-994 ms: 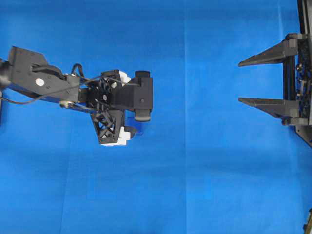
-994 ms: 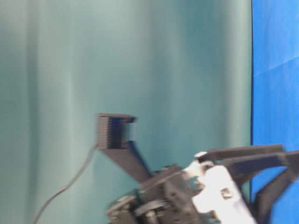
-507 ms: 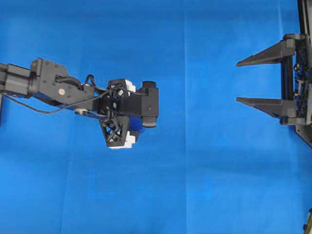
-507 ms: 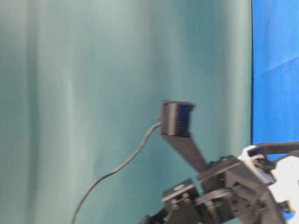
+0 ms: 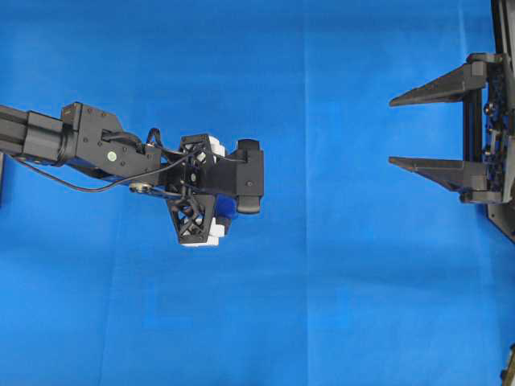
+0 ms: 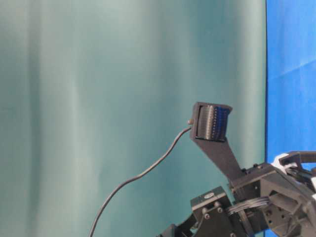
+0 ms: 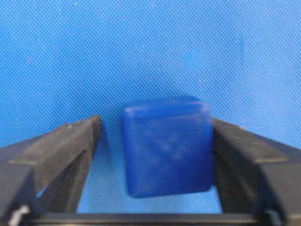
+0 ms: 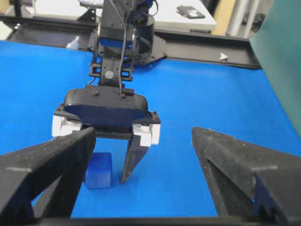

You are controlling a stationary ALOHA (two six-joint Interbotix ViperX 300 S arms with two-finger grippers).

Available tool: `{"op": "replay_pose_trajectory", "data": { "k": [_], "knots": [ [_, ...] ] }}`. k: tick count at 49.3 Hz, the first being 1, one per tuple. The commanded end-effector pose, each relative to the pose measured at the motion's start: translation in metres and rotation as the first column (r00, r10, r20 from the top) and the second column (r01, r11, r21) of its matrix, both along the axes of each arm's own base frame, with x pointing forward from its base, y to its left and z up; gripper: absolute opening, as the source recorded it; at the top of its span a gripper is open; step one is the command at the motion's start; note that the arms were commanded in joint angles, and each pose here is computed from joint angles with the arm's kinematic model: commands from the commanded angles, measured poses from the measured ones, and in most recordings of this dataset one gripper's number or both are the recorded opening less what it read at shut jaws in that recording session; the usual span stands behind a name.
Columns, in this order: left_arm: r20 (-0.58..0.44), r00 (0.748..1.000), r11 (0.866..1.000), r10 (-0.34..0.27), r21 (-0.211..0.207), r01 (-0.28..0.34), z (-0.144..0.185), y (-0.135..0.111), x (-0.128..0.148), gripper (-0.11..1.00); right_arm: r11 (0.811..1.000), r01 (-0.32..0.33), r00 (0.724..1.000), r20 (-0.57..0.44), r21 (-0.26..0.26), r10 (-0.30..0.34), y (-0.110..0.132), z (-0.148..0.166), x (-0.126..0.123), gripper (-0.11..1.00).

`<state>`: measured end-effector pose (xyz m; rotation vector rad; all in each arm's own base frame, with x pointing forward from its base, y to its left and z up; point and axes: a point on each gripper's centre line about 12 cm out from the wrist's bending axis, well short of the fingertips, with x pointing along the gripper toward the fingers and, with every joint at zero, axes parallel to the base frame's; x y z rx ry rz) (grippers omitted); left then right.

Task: Handover the blue block to the right arm after grasping it with the left arm, then place it in the designated position.
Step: 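Close the left gripper around the blue cube, then lift the cube with the left gripper and raise it toward center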

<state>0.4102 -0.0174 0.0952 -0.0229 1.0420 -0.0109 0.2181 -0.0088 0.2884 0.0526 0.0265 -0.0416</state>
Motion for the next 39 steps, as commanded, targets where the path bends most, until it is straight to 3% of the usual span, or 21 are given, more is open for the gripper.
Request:
{"op": "replay_pose_trajectory", "data": {
  "k": [1,6,27,39],
  "knots": [
    [0.034,0.999,1.000,-0.017,-0.001,0.017,0.011,-0.007,0.005,0.70,1.000,0.002,1.000,0.025,0.001,-0.002,0.000,0.009,0.002,0.96],
    [0.028,0.999,1.000,-0.028,0.003,0.028,0.012,-0.009,0.005,0.45,1.000,0.002,1.000,0.028,0.000,-0.002,0.000,0.010,0.002,0.96],
    [-0.001,0.999,0.999,-0.034,0.002,0.034,0.025,-0.014,0.009,0.46,1.000,0.003,1.000,0.023,0.001,-0.003,-0.001,0.009,0.003,0.96],
    [0.023,0.998,0.999,-0.051,0.004,0.051,0.080,-0.019,0.005,0.46,1.000,0.002,1.000,0.023,0.001,-0.002,0.000,0.009,0.003,0.96]
  ]
}}
